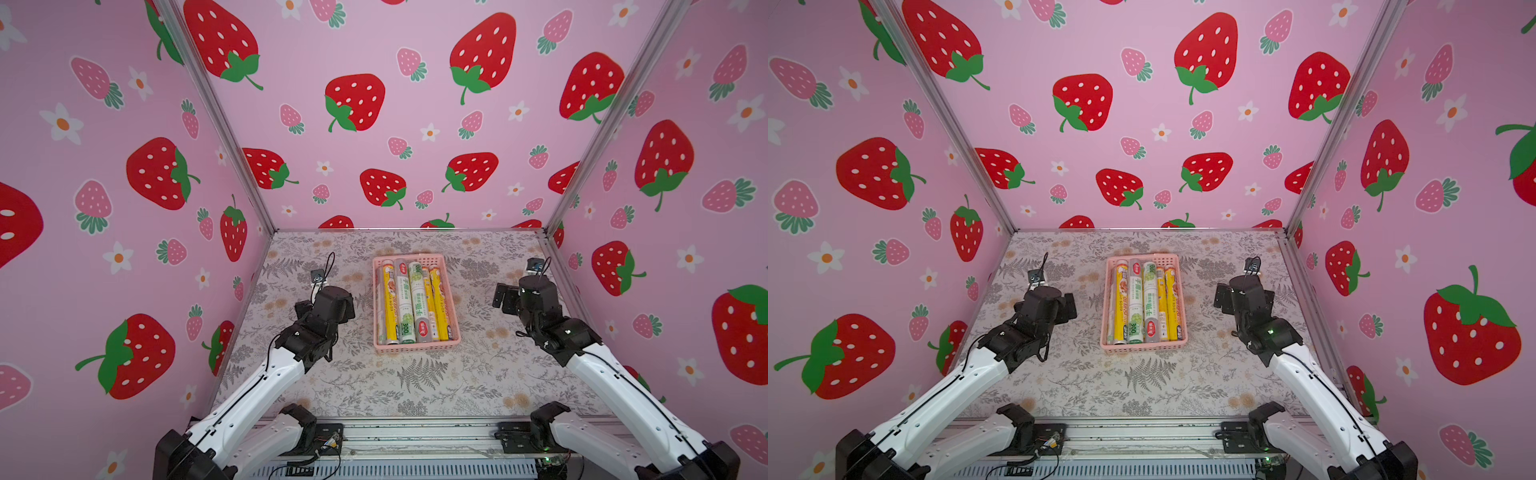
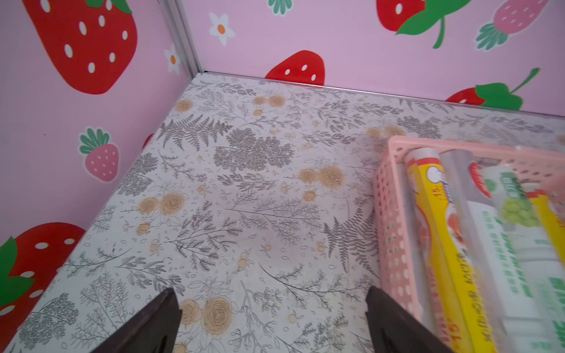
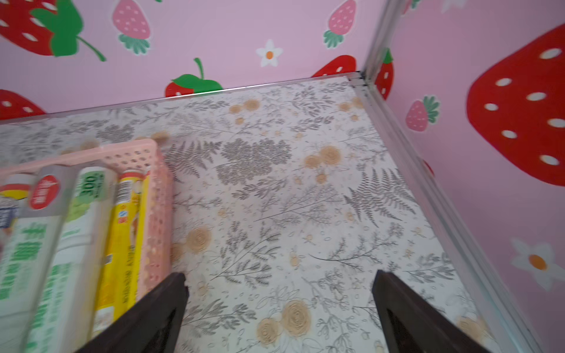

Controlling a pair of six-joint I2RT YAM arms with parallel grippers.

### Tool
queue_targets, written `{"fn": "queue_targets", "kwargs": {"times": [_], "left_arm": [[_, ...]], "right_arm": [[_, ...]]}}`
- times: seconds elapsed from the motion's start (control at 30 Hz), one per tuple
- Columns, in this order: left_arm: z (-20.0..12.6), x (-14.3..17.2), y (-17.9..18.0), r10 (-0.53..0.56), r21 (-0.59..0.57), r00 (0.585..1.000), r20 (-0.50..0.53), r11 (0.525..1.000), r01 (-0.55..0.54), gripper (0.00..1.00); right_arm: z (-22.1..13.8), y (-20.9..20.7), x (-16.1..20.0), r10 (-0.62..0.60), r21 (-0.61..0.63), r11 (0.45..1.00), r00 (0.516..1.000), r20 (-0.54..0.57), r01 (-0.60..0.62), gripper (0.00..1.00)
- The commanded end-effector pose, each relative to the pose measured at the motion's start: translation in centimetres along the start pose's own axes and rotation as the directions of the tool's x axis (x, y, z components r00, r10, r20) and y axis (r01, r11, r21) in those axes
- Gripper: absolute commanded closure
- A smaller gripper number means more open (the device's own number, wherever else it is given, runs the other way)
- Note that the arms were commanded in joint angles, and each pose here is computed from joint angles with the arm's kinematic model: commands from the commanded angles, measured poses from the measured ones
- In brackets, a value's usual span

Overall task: Put the plastic wrap into the basket
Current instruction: Place the plastic wrap in the basket, then reset both arms

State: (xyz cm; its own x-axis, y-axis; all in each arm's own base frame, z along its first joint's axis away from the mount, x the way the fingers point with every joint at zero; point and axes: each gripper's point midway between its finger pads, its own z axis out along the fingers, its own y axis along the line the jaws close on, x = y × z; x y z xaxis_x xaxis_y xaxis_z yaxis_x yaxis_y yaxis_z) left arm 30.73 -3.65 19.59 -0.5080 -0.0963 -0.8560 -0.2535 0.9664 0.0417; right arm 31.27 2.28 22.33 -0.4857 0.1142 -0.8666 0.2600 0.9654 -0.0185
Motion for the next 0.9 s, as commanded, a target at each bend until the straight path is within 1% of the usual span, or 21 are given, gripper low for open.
{"fn": "queue_targets", "kwargs": {"times": [0.0, 0.1, 0.17, 0.3, 0.43, 0.5, 0.6, 0.67, 0.8, 0.87], "left_arm": [[1.1, -1.0, 1.7, 0.021, -0.048, 0.996, 0.091, 0.999, -0.016, 0.0], [2.5, 0.2, 3.3, 0.017, -0.079, 0.995, 0.094, 0.997, -0.009, 0.0], [3.4, 1.0, 3.8, 0.015, -0.075, 0.996, 0.093, 0.997, -0.008, 0.0], [4.9, 1.7, 4.3, 0.039, -0.083, 0.993, 0.112, 0.996, -0.03, 0.0], [6.5, 2.7, 4.9, 0.026, -0.096, 0.994, 0.108, 0.995, -0.016, 0.0], [7.4, 3.5, 5.1, 0.028, -0.113, 0.995, 0.099, 0.993, -0.016, 0.0], [8.4, 4.4, 5.2, 0.033, -0.127, 0.993, 0.113, 0.992, -0.018, 0.0], [8.6, 4.3, 5.4, 0.04, -0.142, 0.992, 0.119, 0.99, -0.023, 0.0], [8.8, 3.4, 4.9, 0.04, -0.095, 0.979, 0.2, 0.995, -0.022, 0.0], [9.3, 3.2, 4.6, 0.049, -0.068, 0.978, 0.201, 0.997, -0.036, 0.0]], "right_arm": [[1.8, -3.5, 0.5, -0.013, 0.191, 0.982, 1.0, 0.025, 0.008, 0.0], [4.4, -4.9, 1.8, -0.005, 0.26, 0.966, 1.0, -0.008, 0.007, 0.0], [5.9, -5.7, 2.4, -0.017, 0.292, 0.956, 1.0, -0.025, 0.023, 0.0], [8.3, -7.5, 3.7, 0.001, 0.326, 0.945, 1.0, -0.004, 0.0, 0.0], [9.7, -7.9, 4.5, -0.008, 0.3, 0.954, 0.998, 0.061, -0.01, 0.0], [10.3, -7.7, 4.8, -0.016, 0.291, 0.957, 0.998, 0.068, -0.005, 0.0], [10.9, -7.7, 5.3, -0.025, 0.286, 0.958, 0.995, 0.098, -0.004, 0.0], [11.2, -7.8, 5.4, -0.009, 0.265, 0.964, 0.991, 0.134, -0.026, 0.0], [12.0, -8.0, 5.3, 0.004, 0.244, 0.969, 0.985, 0.173, -0.047, 0.0], [12.4, -7.5, 5.3, -0.005, 0.213, 0.977, 0.987, 0.162, -0.03, 0.0]]}}
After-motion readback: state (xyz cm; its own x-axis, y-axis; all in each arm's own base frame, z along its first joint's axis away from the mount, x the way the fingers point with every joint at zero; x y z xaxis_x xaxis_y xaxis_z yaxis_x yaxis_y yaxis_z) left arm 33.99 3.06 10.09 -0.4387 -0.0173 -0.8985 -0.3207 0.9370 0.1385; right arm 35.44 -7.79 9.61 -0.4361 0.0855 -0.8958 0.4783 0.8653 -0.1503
